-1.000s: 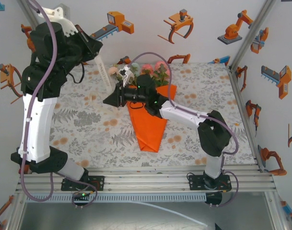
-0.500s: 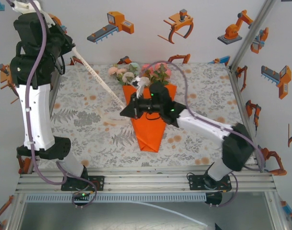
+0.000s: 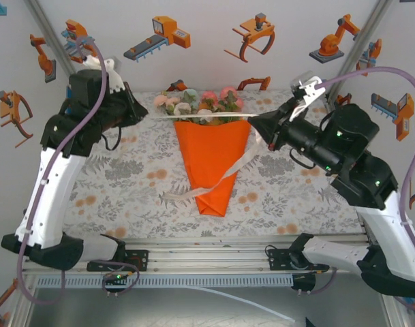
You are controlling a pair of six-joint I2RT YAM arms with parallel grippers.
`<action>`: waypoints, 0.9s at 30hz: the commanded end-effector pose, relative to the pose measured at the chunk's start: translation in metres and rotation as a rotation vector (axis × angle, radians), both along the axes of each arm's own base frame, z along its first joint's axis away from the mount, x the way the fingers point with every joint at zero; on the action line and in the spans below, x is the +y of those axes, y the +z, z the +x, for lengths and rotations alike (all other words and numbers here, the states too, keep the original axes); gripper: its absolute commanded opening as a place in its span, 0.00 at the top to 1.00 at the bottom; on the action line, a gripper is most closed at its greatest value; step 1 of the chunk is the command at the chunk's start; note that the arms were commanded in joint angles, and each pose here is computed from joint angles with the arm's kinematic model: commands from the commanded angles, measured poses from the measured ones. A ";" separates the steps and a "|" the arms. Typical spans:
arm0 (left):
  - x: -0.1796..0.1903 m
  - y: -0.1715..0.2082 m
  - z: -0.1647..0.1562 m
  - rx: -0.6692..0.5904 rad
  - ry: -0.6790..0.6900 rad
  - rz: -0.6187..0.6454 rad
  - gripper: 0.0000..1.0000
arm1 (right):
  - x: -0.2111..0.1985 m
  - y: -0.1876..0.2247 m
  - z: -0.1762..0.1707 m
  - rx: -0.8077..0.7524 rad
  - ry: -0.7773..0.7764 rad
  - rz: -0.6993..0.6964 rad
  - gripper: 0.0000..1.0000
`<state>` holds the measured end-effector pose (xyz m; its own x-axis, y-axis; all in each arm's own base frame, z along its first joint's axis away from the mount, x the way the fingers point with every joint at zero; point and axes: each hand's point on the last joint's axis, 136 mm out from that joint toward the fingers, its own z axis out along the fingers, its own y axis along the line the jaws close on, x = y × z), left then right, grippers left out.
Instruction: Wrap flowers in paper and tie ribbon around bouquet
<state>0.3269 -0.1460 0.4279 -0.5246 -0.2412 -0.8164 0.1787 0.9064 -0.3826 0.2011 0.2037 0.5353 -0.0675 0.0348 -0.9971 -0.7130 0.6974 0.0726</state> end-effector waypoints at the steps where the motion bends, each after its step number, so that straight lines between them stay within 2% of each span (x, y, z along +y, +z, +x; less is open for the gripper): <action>1: 0.017 -0.034 -0.002 0.052 0.088 -0.013 1.00 | -0.047 -0.009 -0.004 -0.018 -0.166 -0.182 1.00; 5: 0.008 -0.083 -0.016 0.173 0.044 -0.053 1.00 | -0.044 -0.049 -0.010 0.096 -0.109 -0.346 1.00; 7: -0.004 -0.112 -0.025 0.256 0.008 -0.089 1.00 | -0.035 -0.089 -0.007 0.212 -0.079 -0.419 1.00; 9: 0.000 -0.140 -0.032 0.315 0.037 -0.037 1.00 | -0.023 -0.133 0.002 0.328 -0.081 -0.434 1.00; 13: 0.054 -0.188 -0.037 0.396 0.271 0.153 1.00 | 0.026 -0.218 0.008 0.537 0.045 -0.379 1.00; 15: 0.088 -0.205 -0.040 0.459 0.423 0.202 1.00 | 0.048 -0.251 0.016 0.622 0.074 -0.321 1.00; 16: 0.112 -0.215 -0.044 0.514 0.541 0.183 1.00 | 0.061 -0.267 0.017 0.669 0.113 -0.288 1.00; 19: 0.147 -0.246 -0.053 0.637 0.706 0.009 0.99 | 0.102 -0.303 0.012 0.826 0.243 -0.211 0.98; 23: 0.171 -0.266 -0.058 0.634 0.816 -0.078 0.96 | 0.139 -0.348 -0.006 0.973 0.364 -0.233 0.85; 25: 0.169 -0.272 -0.053 0.638 0.790 -0.093 0.95 | 0.138 -0.357 -0.007 0.998 0.351 -0.255 0.67; 27: 0.164 -0.277 -0.049 0.659 0.761 -0.097 0.95 | 0.123 -0.346 0.003 0.942 0.265 -0.251 0.48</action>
<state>0.2656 0.0245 0.1466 -0.5659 -0.7280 -0.3869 -0.7176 0.6660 -0.2036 0.1967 0.3254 0.1524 -0.8201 -0.3819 -0.4260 -0.5689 0.6236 0.5361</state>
